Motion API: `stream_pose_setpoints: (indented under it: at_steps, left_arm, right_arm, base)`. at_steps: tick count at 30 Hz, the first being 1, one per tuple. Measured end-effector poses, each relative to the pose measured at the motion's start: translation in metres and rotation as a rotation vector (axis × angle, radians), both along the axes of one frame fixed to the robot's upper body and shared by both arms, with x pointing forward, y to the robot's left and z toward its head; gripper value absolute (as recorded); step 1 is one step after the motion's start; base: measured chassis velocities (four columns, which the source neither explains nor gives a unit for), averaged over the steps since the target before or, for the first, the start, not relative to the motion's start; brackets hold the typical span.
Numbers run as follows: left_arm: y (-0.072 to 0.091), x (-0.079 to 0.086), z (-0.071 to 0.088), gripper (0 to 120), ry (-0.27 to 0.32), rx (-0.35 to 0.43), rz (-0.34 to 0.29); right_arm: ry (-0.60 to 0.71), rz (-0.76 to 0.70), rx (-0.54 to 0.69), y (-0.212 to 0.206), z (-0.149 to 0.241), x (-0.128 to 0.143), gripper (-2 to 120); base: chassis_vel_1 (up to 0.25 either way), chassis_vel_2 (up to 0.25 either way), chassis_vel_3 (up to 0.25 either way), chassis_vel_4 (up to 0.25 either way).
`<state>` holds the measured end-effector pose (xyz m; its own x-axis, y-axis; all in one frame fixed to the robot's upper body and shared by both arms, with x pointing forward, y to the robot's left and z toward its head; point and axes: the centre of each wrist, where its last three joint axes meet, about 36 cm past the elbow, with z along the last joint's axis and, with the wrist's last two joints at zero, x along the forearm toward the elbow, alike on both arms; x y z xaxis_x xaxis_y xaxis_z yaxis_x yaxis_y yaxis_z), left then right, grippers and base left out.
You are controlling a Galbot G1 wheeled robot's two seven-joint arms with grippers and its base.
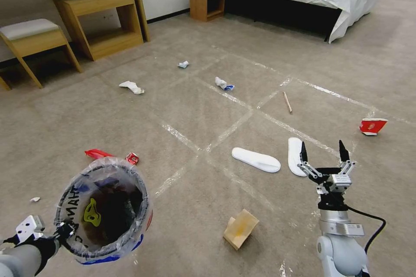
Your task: Pick up the trash bin and place the garbage on the floor into it.
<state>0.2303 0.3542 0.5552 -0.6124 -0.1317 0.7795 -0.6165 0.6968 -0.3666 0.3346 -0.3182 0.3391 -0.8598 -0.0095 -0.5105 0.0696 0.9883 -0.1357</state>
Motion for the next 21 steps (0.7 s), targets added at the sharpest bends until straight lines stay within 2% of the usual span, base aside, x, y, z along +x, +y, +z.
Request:
stream_pose_setpoints:
  at_steps: [14,18,19,21]
  left_arm:
    - [0.000,0.003,-0.002,0,-0.002,-0.006,-0.001]
    - [0.001,0.003,-0.003,0,0.000,-0.007,0.000]
    - [0.001,0.003,-0.003,0,0.000,-0.007,0.000]
    - [0.002,0.003,-0.004,0,0.002,-0.006,0.003]
  right_arm:
    - [0.008,0.013,0.030,-0.010,0.016,0.008,100]
    - [0.103,0.061,0.154,0.005,0.020,-0.004,100]
    - [0.103,0.061,0.154,0.005,0.020,-0.004,100]
    - [0.194,0.090,0.226,0.012,0.026,-0.015,100]
  base:
    - [0.000,0.000,0.000,0.000]
    - [0.000,0.000,0.000,0.000]
    - [0.000,0.000,0.000,0.000]
    - [0.000,0.000,0.000,0.000]
